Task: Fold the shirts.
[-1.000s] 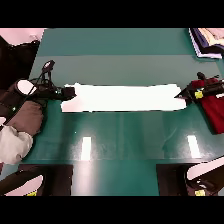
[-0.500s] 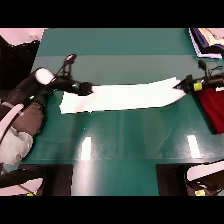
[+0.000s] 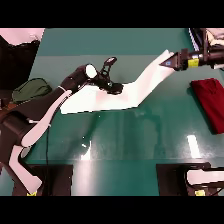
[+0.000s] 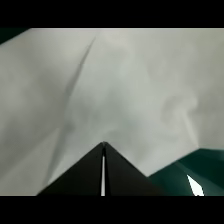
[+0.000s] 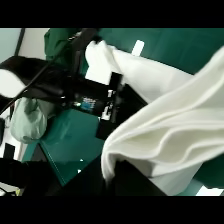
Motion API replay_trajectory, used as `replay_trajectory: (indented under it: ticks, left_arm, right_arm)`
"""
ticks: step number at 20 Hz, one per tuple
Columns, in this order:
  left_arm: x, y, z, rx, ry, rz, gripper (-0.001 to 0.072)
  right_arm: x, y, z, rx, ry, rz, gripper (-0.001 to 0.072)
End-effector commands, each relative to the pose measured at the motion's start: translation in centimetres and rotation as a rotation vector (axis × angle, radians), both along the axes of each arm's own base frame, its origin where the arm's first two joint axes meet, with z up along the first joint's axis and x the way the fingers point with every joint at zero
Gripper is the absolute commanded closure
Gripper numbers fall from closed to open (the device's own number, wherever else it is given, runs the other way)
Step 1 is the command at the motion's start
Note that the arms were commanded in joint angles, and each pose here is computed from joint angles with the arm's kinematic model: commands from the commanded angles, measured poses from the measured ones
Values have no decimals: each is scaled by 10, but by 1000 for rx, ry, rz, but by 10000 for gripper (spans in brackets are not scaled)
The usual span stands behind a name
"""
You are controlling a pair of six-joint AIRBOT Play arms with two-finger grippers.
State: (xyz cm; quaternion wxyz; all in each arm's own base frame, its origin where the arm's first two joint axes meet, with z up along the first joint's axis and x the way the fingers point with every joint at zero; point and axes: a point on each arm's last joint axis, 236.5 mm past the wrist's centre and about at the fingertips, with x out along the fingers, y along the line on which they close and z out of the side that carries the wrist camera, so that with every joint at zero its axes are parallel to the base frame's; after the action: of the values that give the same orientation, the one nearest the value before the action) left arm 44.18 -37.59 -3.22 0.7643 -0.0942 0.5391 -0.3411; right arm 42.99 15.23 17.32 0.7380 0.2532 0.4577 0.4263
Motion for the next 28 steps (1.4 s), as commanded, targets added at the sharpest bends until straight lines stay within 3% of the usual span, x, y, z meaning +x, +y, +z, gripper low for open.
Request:
replay_trajectory:
  ticks: [1,10,14,20,25,28]
  left_arm:
    - [-1,-6,-24,24,41,-9,685]
    - [8,29,-28,79,77,15,684]
    - [31,56,23,55,21,39,685]
    - [71,162,172,106,-249,163,684]
    - [46,259,263,219,-391,292,683]
    - [26,283,290,273,-438,314,683]
  right_arm:
    - [-12,42,25,-73,-80,83,702]
    - [-30,114,58,-58,-201,177,702]
    - [-26,137,68,-31,-251,163,702]
    - [-26,188,35,-16,-208,214,702]
    - [-18,248,-14,-16,-222,240,698]
    - [-25,287,-49,-19,-230,278,697]
